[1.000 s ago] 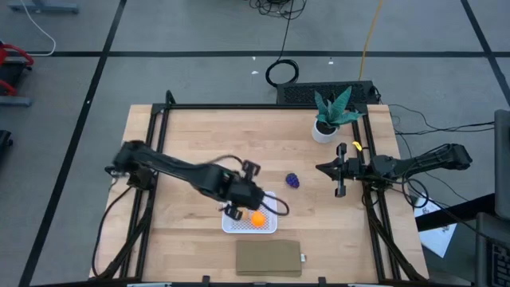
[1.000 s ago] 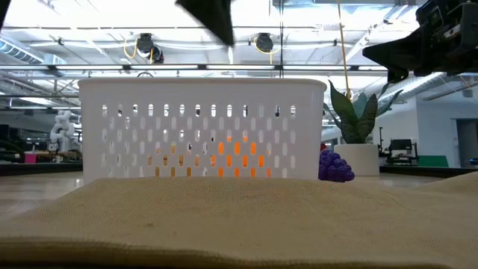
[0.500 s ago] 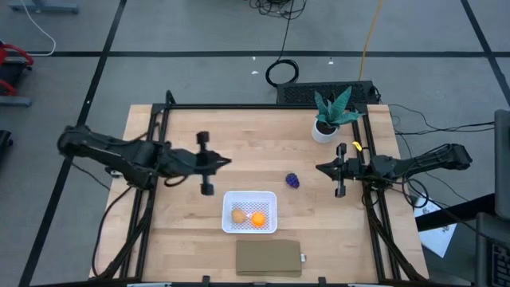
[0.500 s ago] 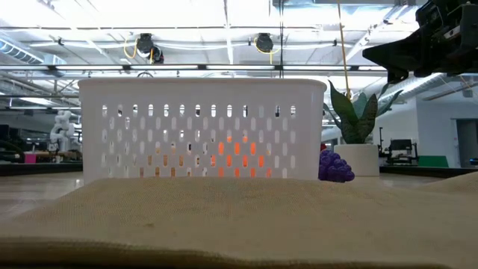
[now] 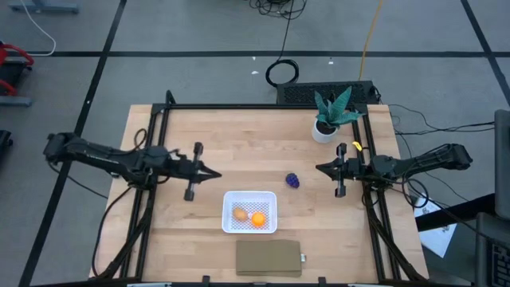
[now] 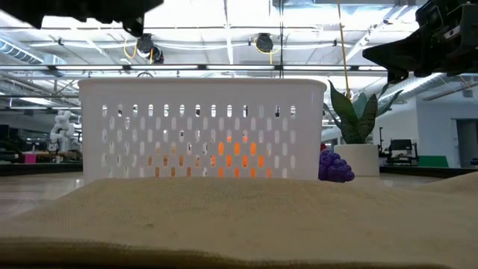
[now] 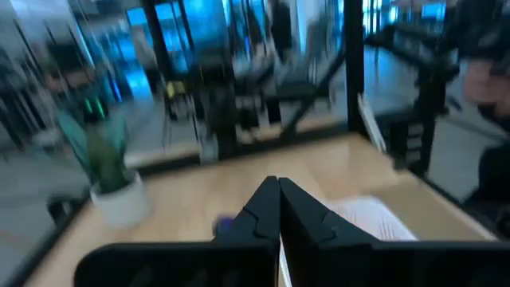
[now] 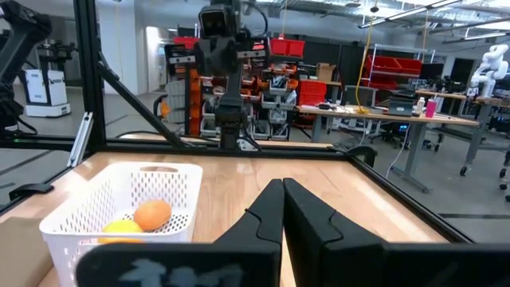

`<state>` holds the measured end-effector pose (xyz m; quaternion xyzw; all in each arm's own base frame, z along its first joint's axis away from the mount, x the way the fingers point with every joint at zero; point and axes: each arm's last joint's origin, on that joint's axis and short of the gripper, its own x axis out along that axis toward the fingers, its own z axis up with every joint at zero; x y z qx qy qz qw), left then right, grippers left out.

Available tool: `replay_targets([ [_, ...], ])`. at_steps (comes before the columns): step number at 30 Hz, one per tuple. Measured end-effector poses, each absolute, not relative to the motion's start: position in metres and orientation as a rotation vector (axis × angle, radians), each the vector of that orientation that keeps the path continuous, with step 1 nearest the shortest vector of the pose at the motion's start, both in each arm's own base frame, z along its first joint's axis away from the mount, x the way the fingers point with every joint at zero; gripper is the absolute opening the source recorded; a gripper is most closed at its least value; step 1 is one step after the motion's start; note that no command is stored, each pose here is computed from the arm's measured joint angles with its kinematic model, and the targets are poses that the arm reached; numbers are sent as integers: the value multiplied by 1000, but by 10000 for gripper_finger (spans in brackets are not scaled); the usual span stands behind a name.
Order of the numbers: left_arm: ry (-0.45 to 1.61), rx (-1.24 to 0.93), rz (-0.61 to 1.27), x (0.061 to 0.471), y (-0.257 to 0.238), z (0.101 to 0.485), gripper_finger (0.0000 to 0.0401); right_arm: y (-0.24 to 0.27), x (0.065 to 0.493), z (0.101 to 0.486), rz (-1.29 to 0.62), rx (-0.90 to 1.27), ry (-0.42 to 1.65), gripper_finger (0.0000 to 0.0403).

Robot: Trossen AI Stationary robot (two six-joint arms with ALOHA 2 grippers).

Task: Pick and placing Produce into tupperware
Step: Put the blackberry into the basket

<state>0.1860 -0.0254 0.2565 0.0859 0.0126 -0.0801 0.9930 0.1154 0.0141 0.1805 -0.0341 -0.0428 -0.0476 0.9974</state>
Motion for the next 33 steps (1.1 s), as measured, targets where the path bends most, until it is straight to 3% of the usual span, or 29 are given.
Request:
replay_targets([
  [7, -40, 264, -82, 171, -21, 225, 0, 14, 115, 180, -95, -68, -85, 0],
  [18, 61, 238, -4, 128, -19, 227, 0, 14, 115, 180, -95, -66, -85, 0],
  [25, -2, 299, -90, 111, -27, 218, 0, 14, 115, 180, -94, -43, -86, 0],
  [33, -54, 289, -2, 104, -20, 215, 0, 14, 115, 180, -94, -43, -86, 0],
])
